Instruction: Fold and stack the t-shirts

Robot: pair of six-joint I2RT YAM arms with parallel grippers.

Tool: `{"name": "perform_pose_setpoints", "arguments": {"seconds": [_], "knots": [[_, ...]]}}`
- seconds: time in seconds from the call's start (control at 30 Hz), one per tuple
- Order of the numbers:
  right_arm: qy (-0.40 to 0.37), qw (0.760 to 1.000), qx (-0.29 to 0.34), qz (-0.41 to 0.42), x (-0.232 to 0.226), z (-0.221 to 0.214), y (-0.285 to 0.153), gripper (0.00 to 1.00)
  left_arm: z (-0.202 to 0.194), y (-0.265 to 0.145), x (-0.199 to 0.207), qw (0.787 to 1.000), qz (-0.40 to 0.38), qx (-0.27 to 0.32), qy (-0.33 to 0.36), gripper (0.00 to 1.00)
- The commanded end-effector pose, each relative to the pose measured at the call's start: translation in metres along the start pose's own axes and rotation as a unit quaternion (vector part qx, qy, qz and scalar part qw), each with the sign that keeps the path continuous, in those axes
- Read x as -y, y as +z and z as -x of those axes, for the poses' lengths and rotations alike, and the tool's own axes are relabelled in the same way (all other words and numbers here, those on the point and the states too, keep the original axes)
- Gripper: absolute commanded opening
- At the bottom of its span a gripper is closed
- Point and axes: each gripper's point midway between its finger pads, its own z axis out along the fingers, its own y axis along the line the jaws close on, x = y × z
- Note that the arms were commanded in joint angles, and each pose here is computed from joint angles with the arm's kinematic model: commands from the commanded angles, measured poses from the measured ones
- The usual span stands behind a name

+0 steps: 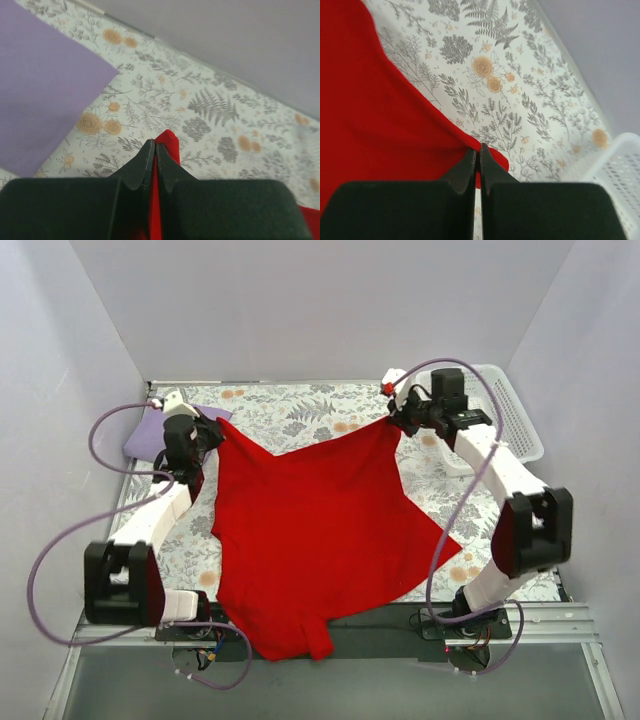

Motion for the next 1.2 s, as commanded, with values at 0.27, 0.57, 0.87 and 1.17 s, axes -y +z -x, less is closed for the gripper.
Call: {"name": "perform_pose_setpoints", "arguments": {"seconds": [0.27,0.57,0.87,1.17], "knots": [[0.047,0.994,-0.045,-0.083,0.089,-0.068,0.126,0.01,0.004,0.14,-0.02,0.999,0.02,0.016,0.025,0.0],[0.064,0.987,-0.033,-0.144,0.126,-0.054,0.135,0.01,0.006,0.154,-0.027,0.999,0.025,0.021,0.034,0.0],[0.038,0.996,0.017,-0.073,0.084,-0.011,0.093,0.01,0.014,0.112,-0.008,0.999,-0.018,0.024,0.03,0.0],[-0.065,0.991,0.069,-0.09,0.031,0.094,-0.066,0.01,0.129,-0.046,0.07,0.977,-0.142,0.16,-0.027,0.0]]}}
